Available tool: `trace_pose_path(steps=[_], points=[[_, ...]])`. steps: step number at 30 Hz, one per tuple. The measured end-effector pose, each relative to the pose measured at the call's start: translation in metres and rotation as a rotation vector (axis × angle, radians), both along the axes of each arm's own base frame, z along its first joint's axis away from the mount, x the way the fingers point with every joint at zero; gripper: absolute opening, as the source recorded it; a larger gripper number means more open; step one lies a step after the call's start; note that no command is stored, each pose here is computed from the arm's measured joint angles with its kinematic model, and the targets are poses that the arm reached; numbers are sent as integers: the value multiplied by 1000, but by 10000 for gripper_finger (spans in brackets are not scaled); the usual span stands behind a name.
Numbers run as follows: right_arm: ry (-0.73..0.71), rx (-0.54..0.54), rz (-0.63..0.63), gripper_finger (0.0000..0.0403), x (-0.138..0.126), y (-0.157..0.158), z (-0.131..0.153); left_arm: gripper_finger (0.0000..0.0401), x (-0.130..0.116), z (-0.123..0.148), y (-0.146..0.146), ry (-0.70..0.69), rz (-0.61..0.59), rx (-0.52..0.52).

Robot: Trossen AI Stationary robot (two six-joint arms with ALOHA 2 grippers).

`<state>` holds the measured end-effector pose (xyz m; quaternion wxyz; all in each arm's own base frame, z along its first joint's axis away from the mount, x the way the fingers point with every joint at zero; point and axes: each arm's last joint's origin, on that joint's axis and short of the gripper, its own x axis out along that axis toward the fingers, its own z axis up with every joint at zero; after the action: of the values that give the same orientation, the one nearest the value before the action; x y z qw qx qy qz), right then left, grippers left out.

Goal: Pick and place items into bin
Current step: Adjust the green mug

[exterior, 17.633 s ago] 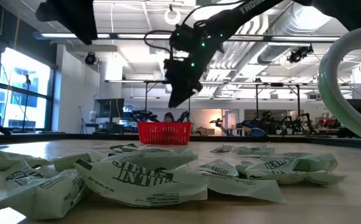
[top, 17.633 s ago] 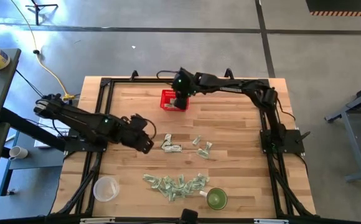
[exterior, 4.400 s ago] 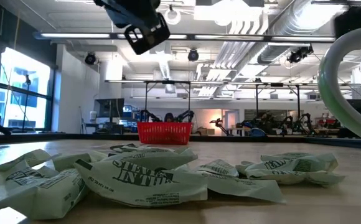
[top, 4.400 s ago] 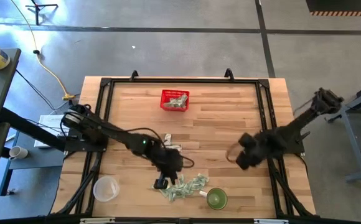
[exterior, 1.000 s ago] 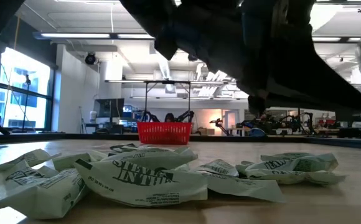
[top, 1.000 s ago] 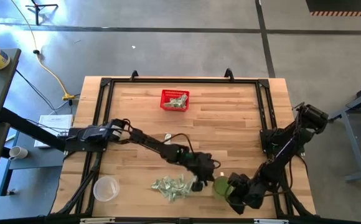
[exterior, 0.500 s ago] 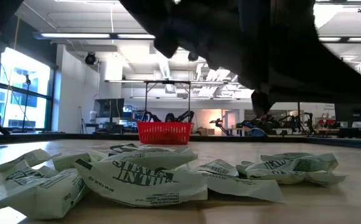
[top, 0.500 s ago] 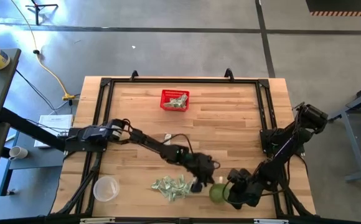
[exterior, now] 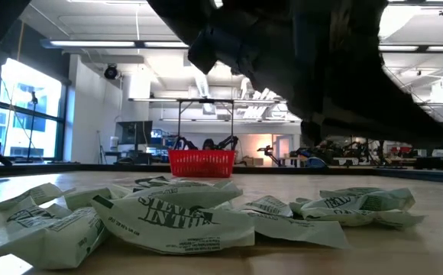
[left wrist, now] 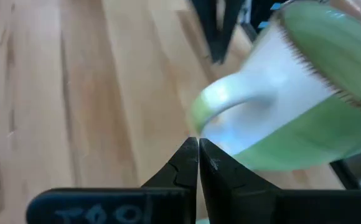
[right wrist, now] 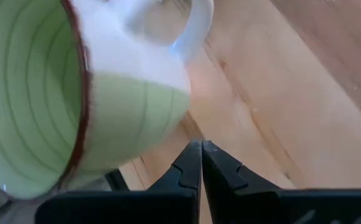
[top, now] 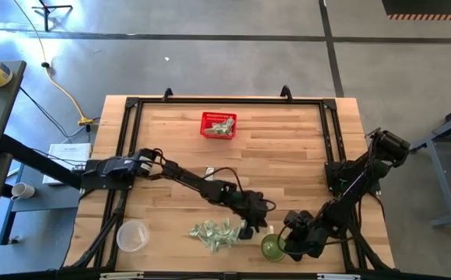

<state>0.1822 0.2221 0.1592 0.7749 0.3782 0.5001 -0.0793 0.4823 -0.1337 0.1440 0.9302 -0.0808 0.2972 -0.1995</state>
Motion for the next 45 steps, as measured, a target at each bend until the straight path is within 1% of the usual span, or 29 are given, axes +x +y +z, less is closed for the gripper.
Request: trace_pose_path(steps=[4, 8, 11, 13, 15, 20, 24, 26, 28, 30, 33, 38, 45], points=[[16, 27, 35, 6, -13, 11, 3, 53, -3, 3, 2, 42, -24, -4], [46, 113, 54, 3, -23, 26, 11, 53, -8, 7, -3, 62, -58, 12], [-7, 191, 57, 1, -19, 40, 27, 53, -10, 6, -5, 76, -62, 14], [-45, 205, 45, 1, -13, 49, 35, 53, -10, 6, -4, 78, -61, 15], [-60, 183, 25, 1, -5, 57, 34, 53, -10, 5, -4, 87, -59, 18], [-34, 153, -5, 1, 22, 87, 14, 53, -12, 3, -4, 110, -66, 32], [-29, 139, -41, 0, 46, 112, 9, 53, -14, 1, -4, 117, -123, 71], [-21, 87, -63, 0, 53, 119, 11, 53, -17, -2, -3, 144, -158, 90], [16, 17, -78, 0, 59, 123, 14, 53, -23, -2, -2, 192, -184, 127], [71, -52, -106, 0, 63, 123, 17, 53, -24, 2, -1, 186, -211, 156], [116, -106, -133, 0, 68, 127, 24, 53, -30, 8, 0, 207, -245, 195], [168, -132, -146, 0, 74, 136, 27, 53, -32, 20, 1, 170, -266, 222], [206, -136, -185, 0, 88, 133, 19, 53, -32, 19, 1, 161, -282, 226]])
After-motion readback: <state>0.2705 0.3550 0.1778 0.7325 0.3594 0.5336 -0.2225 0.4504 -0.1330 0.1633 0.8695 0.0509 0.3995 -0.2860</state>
